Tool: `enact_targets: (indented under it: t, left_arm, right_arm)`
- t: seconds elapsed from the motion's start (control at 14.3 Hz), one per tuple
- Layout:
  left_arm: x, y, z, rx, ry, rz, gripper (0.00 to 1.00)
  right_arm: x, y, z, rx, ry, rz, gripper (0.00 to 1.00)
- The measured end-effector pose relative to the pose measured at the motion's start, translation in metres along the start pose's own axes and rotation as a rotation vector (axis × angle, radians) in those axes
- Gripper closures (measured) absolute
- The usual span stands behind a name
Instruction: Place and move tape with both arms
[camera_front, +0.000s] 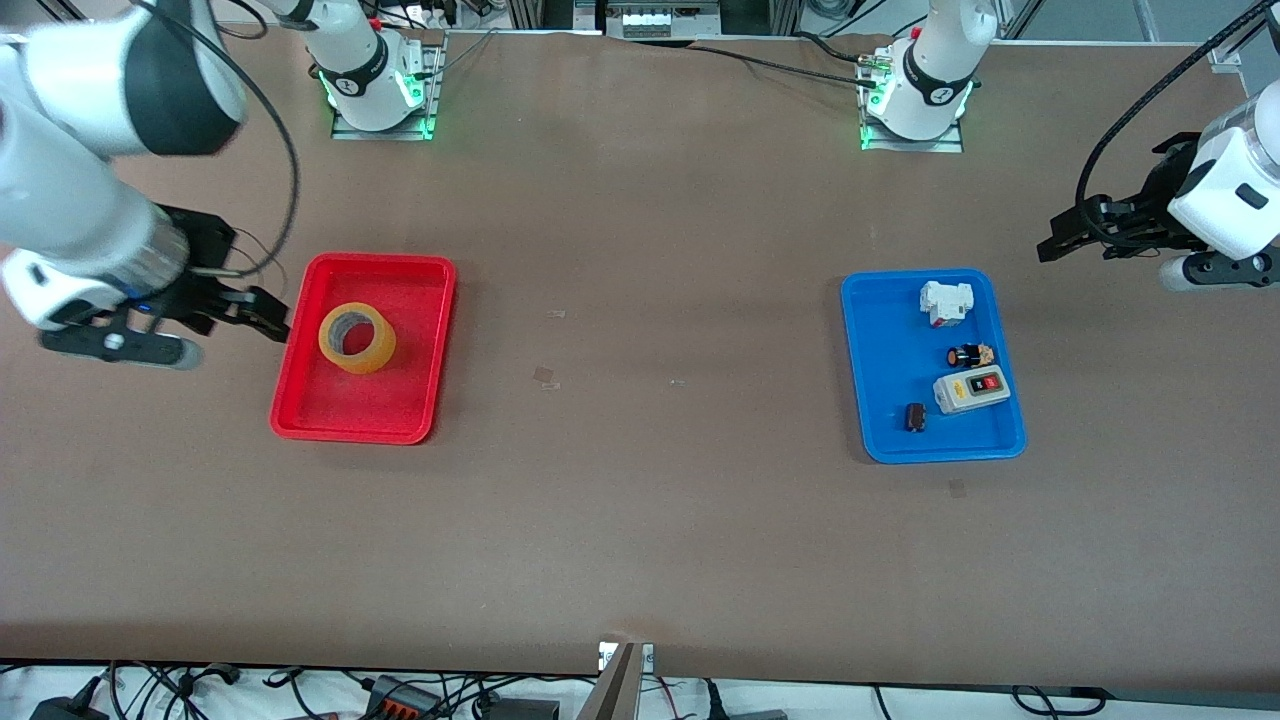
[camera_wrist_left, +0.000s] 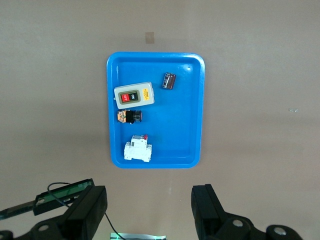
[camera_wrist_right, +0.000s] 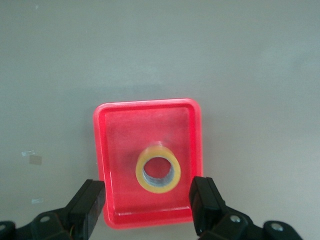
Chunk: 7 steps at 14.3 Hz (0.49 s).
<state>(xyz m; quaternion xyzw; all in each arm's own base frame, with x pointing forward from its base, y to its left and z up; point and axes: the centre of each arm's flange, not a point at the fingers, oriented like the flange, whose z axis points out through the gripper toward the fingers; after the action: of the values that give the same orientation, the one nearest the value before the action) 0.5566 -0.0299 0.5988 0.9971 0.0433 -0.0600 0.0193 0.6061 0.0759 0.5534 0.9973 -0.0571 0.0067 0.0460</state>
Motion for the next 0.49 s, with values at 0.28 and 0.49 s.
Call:
enact_targets:
  t: [0.28, 0.49]
  left_arm:
    - [0.0, 0.0, 0.0, 0.0, -0.003, 0.0, 0.0]
    - [0.0, 0.0, 0.0, 0.0, -0.003, 0.0, 0.0]
  right_arm:
    - [-0.02, 0.016, -0.065, 0.009, -0.034, -0.016, 0.01]
    - [-0.043, 0.027, -0.096, 0.015, -0.043, -0.012, 0.01]
